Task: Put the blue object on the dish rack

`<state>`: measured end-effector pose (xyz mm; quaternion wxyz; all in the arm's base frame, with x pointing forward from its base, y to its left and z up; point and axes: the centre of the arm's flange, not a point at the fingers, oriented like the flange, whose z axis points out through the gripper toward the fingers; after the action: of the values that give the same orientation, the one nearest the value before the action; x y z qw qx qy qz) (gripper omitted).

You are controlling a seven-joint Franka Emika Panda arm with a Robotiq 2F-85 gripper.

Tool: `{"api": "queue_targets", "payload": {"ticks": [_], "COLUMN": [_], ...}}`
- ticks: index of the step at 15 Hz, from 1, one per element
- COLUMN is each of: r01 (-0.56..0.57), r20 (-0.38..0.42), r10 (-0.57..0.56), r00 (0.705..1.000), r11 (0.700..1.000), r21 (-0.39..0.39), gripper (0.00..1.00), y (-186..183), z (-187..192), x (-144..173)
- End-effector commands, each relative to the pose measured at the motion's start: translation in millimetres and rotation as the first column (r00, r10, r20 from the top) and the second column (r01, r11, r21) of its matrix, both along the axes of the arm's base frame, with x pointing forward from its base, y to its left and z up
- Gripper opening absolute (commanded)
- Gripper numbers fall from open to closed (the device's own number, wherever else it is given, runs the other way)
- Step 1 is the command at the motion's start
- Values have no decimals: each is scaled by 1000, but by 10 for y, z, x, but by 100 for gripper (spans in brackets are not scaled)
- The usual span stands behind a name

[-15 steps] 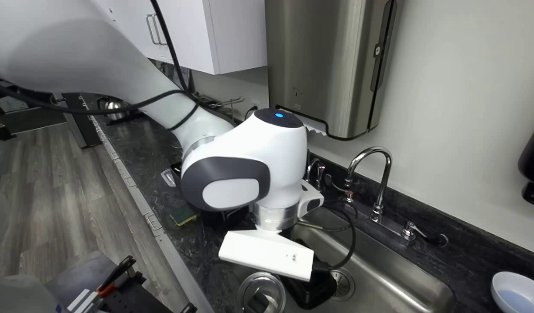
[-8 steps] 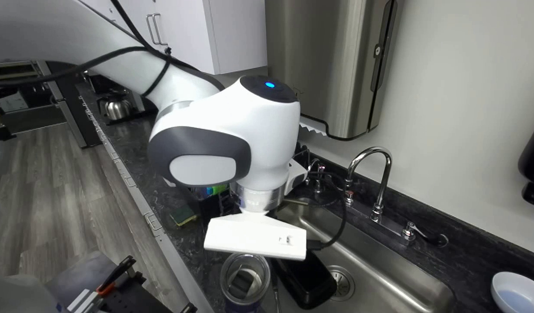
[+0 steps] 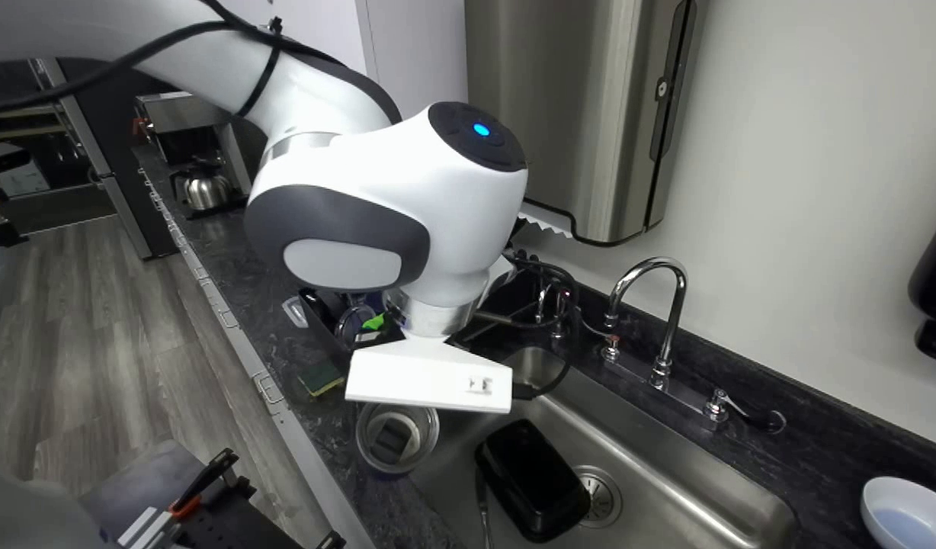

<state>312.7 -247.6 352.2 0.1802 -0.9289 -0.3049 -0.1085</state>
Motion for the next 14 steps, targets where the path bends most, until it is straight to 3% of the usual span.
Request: {"api": "queue_targets", "payload": {"ticks": [1, 6, 14], "r01": [-63, -140, -203], "r20": [14, 4, 23], "r10": [62, 143, 207], "r00": [998, 990, 978], "r11": [990, 962, 920], "r21": [124, 234, 336], "gripper": [4, 4, 4], "y": [-10, 71, 200], "z": [95, 213, 321], "x": [85, 132, 318]}}
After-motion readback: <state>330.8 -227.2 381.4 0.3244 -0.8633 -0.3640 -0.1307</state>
